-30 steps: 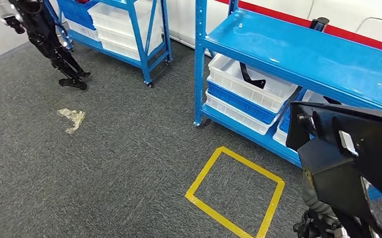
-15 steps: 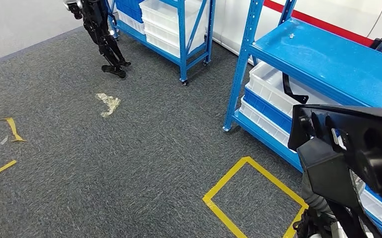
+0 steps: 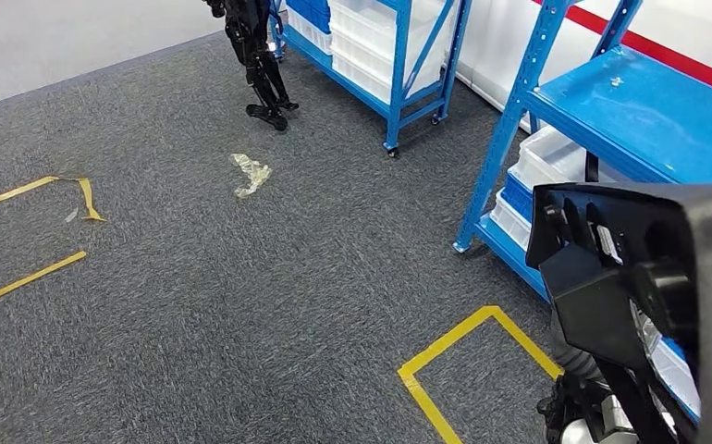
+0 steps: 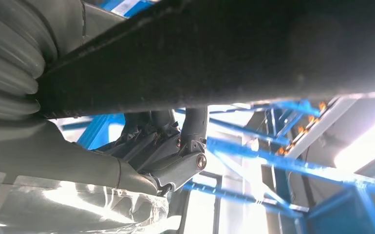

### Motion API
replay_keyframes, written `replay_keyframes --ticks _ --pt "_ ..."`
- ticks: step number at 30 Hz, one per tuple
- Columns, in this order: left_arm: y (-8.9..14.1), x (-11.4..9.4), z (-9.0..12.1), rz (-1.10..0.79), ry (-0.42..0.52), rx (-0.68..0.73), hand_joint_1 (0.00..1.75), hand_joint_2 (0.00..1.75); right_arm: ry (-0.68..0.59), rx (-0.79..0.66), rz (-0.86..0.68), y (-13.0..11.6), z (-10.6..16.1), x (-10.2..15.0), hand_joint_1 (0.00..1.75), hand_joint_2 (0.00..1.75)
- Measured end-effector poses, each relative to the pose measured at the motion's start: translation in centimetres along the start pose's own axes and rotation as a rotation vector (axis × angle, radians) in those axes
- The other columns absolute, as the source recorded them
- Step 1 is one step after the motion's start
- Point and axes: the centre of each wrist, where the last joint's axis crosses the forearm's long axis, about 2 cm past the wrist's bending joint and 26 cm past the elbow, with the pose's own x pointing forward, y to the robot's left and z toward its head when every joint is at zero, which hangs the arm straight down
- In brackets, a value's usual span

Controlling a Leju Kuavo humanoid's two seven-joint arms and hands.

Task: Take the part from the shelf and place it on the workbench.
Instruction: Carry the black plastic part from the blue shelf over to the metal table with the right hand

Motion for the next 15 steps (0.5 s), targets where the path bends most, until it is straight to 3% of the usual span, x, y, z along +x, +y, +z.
replay_keyframes --ticks 15 --pt "0.2 0.06 -0.09 0.007 0.003 -0.012 0.0 1.75 -0.003 0.021 -0.001 0.66 0.06 -0.26 1.75 1.75"
